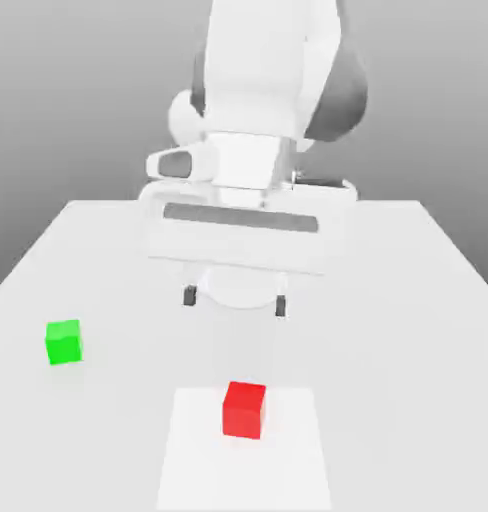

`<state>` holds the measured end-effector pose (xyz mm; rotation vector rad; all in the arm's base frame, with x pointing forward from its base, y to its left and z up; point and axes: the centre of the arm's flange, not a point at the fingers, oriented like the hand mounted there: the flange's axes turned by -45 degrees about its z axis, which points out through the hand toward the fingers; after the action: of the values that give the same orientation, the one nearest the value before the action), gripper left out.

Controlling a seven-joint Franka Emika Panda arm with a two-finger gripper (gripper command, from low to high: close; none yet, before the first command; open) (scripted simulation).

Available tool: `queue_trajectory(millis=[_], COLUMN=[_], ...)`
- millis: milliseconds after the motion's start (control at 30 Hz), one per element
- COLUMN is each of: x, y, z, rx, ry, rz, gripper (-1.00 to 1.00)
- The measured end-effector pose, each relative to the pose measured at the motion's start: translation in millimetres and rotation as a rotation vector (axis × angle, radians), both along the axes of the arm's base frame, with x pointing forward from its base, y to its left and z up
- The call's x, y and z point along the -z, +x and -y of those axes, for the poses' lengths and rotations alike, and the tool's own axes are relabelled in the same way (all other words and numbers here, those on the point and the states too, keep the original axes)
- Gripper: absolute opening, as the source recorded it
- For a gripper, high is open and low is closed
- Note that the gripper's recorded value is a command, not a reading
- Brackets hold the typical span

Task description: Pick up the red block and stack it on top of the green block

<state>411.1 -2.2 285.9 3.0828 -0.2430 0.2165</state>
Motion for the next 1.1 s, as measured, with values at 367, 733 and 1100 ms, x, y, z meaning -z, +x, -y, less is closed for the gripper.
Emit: queue_trajectory(millis=[367, 733, 1100], x=[123, 128, 69], y=[-37, -38, -53], z=[-3, -4, 81], rx=[0.037, 0.037, 0.214], ry=[0.057, 0.057, 0.053], rz=[-0.131, -0.131, -0.133], gripper=[0.00, -1.00, -1.00])
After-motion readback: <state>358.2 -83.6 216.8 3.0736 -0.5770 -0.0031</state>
